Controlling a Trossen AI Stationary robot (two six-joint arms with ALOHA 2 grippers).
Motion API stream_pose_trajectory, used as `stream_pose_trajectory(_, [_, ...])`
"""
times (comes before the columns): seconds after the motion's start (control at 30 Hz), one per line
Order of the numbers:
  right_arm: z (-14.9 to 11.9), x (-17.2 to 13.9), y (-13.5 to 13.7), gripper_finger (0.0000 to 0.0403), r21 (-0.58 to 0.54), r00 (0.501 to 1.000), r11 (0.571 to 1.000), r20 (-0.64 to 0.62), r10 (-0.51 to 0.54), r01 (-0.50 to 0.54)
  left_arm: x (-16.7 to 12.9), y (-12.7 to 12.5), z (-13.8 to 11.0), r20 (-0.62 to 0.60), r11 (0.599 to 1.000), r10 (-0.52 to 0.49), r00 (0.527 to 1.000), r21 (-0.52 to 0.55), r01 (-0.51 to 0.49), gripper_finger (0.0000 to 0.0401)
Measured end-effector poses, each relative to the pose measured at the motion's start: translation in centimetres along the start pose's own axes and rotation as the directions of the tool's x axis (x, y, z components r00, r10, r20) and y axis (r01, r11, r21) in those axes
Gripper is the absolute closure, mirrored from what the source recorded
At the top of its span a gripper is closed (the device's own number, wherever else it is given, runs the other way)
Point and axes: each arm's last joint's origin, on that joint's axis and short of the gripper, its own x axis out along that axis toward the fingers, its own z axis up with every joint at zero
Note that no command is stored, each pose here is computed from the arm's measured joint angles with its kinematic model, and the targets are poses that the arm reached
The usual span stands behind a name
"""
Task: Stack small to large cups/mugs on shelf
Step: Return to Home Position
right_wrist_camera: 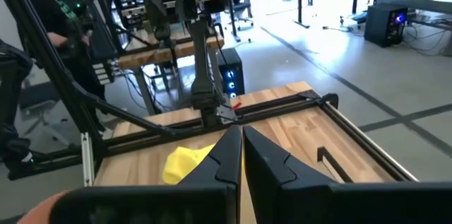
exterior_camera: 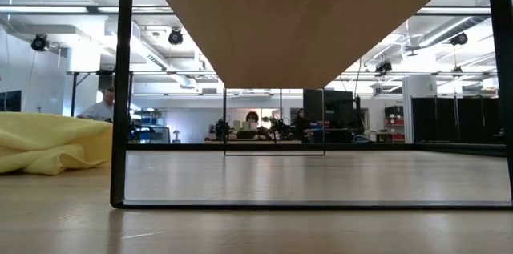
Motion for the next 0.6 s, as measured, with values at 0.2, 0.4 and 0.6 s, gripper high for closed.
stream_pose_trajectory(0.2, [-2.2,-2.1,-0.9,0.0394,0.032,0.998,0.999,0.060,0.005,-0.007,0.7,0.0,-2.3,0.097,0.999,0.027,0.995,-0.025,-0.025,0.0344])
stream_pose_trajectory(0.4, [-4.5,-4.4,-1.8,0.0394,0.028,0.997,1.000,0.072,0.007,-0.009,0.8,0.2,-5.0,0.098,0.997,0.062,0.993,-0.060,-0.056,0.0344])
stream_pose_trajectory(0.6, [-6.6,-5.9,-2.5,0.0394,0.045,0.989,0.999,0.148,0.020,-0.027,1.0,0.5,-8.0,0.081,0.987,0.106,0.991,-0.126,-0.096,0.0344])
